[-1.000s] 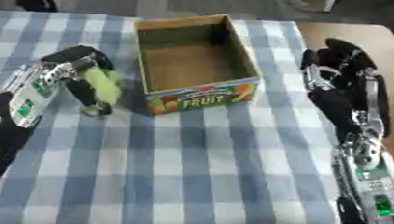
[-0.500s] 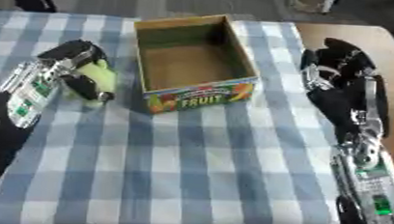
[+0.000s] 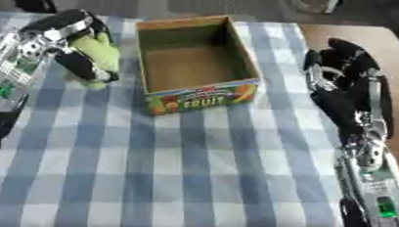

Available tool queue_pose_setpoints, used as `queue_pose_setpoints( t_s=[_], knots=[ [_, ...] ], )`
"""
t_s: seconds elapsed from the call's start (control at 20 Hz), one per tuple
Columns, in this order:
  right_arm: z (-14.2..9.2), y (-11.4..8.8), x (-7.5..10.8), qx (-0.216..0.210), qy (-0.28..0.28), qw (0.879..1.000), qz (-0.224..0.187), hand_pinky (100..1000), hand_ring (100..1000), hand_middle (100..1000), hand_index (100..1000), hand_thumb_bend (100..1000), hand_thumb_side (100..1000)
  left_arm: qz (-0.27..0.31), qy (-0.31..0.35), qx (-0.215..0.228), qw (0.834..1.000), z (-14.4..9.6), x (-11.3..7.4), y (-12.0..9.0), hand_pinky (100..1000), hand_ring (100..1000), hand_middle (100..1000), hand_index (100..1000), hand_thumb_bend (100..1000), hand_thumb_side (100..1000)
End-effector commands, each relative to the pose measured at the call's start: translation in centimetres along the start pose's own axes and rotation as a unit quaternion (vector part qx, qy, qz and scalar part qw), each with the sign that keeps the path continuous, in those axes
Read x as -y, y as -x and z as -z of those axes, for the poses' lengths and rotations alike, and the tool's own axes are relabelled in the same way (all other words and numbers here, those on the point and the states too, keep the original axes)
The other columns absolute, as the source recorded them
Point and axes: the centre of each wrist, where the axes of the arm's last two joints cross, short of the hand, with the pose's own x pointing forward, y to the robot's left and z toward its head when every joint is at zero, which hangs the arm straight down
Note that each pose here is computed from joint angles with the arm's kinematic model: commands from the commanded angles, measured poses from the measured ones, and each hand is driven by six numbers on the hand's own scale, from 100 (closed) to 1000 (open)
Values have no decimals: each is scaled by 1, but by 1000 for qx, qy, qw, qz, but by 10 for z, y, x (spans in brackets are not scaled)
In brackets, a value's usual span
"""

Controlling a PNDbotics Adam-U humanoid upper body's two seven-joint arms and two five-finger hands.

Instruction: Pick up objects on the table and place them in the box.

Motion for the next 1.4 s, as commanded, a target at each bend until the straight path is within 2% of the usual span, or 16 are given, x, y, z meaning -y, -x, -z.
queue_pose_setpoints(
  t_s=[0.05, 0.4, 0.7, 0.8, 0.95, 1.05, 1.1, 1.15, 1.2, 1.25, 1.35, 1.4],
  knots=[
    [3, -6, 1, 12, -6, 1000, 1, 628, 689, 624, 758, 279, 253, -7, -49, 5, 999, 4, -17, -12, 206, 279, 395, 543, 543, 100],
    [7, -10, -11, 18, -40, 999, 13, 627, 688, 624, 758, 277, 252, -42, -100, -1, 994, 35, 4, -28, 214, 291, 400, 553, 528, 100],
    [11, -16, -21, 29, -71, 997, 25, 627, 688, 623, 758, 275, 252, -43, -153, -44, 986, 54, 25, -20, 269, 335, 432, 588, 519, 100],
    [13, -19, -25, 34, -81, 996, 29, 627, 688, 623, 758, 274, 251, -41, -173, -53, 983, 57, 34, -13, 307, 344, 437, 595, 513, 100],
    [14, -21, -29, 38, -91, 995, 33, 627, 688, 623, 758, 273, 251, -44, -179, -61, 981, 59, 51, -3, 390, 404, 491, 656, 551, 100],
    [14, -21, -29, 38, -92, 995, 32, 627, 688, 623, 757, 272, 251, -42, -167, -62, 983, 59, 59, 2, 555, 546, 604, 732, 661, 100],
    [14, -21, -28, 38, -91, 995, 32, 627, 688, 623, 757, 272, 251, -38, -157, -62, 985, 59, 61, 4, 613, 605, 652, 760, 728, 125],
    [14, -21, -28, 38, -90, 995, 31, 627, 688, 623, 757, 272, 251, -34, -149, -60, 986, 59, 61, 5, 662, 659, 694, 784, 819, 202],
    [14, -21, -27, 38, -89, 995, 30, 627, 688, 623, 757, 271, 251, -31, -147, -58, 987, 58, 59, 5, 702, 707, 732, 809, 895, 309],
    [14, -21, -27, 37, -89, 995, 29, 627, 688, 622, 757, 271, 251, -29, -147, -55, 987, 58, 57, 5, 737, 752, 766, 836, 996, 454],
    [14, -20, -27, 37, -88, 995, 29, 627, 688, 622, 757, 271, 251, -28, -151, -45, 987, 56, 52, 5, 757, 775, 784, 850, 1000, 489],
    [13, -20, -26, 36, -88, 995, 28, 627, 688, 622, 757, 280, 247, -30, -159, -38, 986, 54, 49, 5, 779, 805, 822, 882, 1000, 509]
  ],
)
